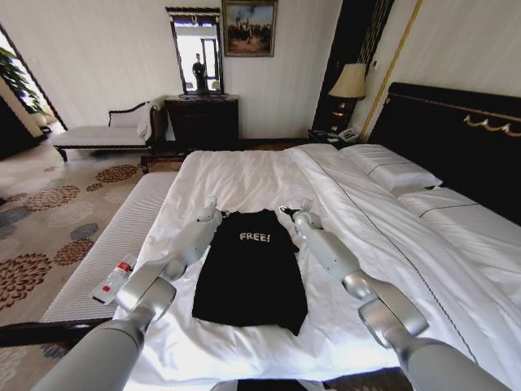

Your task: Fold the clothes on the bed.

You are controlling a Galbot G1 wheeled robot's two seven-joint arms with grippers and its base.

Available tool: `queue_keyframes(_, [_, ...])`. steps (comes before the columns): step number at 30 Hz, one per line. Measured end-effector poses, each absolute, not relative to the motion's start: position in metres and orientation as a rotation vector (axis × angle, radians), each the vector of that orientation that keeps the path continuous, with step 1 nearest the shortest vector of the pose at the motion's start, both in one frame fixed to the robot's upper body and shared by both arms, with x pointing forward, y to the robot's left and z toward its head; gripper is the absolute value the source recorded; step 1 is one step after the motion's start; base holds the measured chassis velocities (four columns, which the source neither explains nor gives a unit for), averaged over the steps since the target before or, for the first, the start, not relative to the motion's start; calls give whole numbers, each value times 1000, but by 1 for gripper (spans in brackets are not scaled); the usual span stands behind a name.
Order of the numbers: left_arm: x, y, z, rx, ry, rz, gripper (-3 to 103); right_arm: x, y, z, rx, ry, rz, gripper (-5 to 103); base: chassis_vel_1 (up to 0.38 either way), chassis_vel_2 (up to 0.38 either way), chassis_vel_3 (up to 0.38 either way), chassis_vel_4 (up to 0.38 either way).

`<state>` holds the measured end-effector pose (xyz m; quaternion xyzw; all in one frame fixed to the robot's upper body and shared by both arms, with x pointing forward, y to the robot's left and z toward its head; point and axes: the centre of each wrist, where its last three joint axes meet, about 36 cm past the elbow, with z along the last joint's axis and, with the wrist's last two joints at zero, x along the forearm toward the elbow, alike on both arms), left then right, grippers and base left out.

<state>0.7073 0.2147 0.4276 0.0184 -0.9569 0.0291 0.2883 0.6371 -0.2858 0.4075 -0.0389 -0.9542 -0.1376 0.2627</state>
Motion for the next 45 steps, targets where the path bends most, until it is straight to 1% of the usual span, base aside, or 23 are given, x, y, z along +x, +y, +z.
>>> queue_keyframes(1, [698, 228, 428, 49, -2567, 97, 98, 626, -294, 409, -115, -2581, -370, 99, 0, 0, 0, 0])
queue_keyframes(4, [662, 265, 428, 26, -2615, 142, 100, 596, -307, 418, -114, -2589, -386, 100, 0, 0, 0, 0])
queue_keyframes(5, [662, 265, 428, 26, -2615, 142, 100, 596, -307, 418, -114, -2589, -386, 100, 0, 0, 0, 0])
queue_keyframes(9, [591, 297, 416, -54, -2628, 209, 100, 539, -319, 416, -100, -2566, -442, 100, 0, 0, 0, 0])
queue_keyframes(10, [591, 297, 416, -54, -2628, 209, 100, 539, -319, 416, -100, -2566, -442, 100, 0, 0, 0, 0])
queue_keyframes(14, [513, 319, 416, -110, -2661, 203, 100, 470, -325, 407, -103, -2556, -457, 100, 0, 0, 0, 0])
queue_keyframes(15, [513, 319, 416, -110, -2661, 203, 100, 470, -325, 407, -103, -2556, -457, 100, 0, 0, 0, 0])
queue_keyframes(19, [439, 327, 405, -95, -2664, 241, 100, 409, -334, 396, -134, -2534, -527, 100, 0, 0, 0, 0])
queue_keyframes(20, [439, 327, 405, -95, -2664, 241, 100, 409, -334, 396, -134, -2534, -527, 100, 0, 0, 0, 0])
queue_keyframes(23, [390, 320, 400, -93, -2684, 299, 100, 366, -337, 386, -100, -2515, -548, 100, 0, 0, 0, 0])
queue_keyframes(24, [376, 317, 398, -95, -2685, 314, 103, 355, -337, 386, -93, -2512, -561, 100, 0, 0, 0, 0])
queue_keyframes(25, [376, 317, 398, -95, -2685, 314, 103, 355, -337, 386, -93, -2512, -561, 100, 0, 0, 0, 0])
queue_keyframes(27, [352, 313, 395, -101, -2689, 343, 100, 331, -334, 388, -66, -2509, -605, 100, 0, 0, 0, 0])
queue_keyframes(29, [335, 310, 394, -87, -2704, 363, 99, 308, -331, 391, -8, -2516, -665, 100, 0, 0, 0, 0])
queue_keyframes(30, [335, 310, 394, -87, -2704, 363, 99, 308, -331, 391, -8, -2516, -665, 100, 0, 0, 0, 0])
queue_keyframes(34, [310, 309, 394, -74, -2716, 411, 98, 264, -320, 392, 50, -2491, -793, 100, 0, 0, 0, 0])
queue_keyframes(35, [310, 309, 394, -74, -2716, 411, 98, 264, -320, 392, 50, -2491, -793, 100, 0, 0, 0, 0])
queue_keyframes(38, [299, 309, 393, -61, -2711, 437, 98, 247, -314, 384, 8, -2436, -887, 100, 0, 0, 0, 0])
queue_keyframes(45, [281, 304, 395, -86, -2687, 461, 98, 236, -314, 365, -112, -2299, -1074, 100, 0, 0, 0, 0])
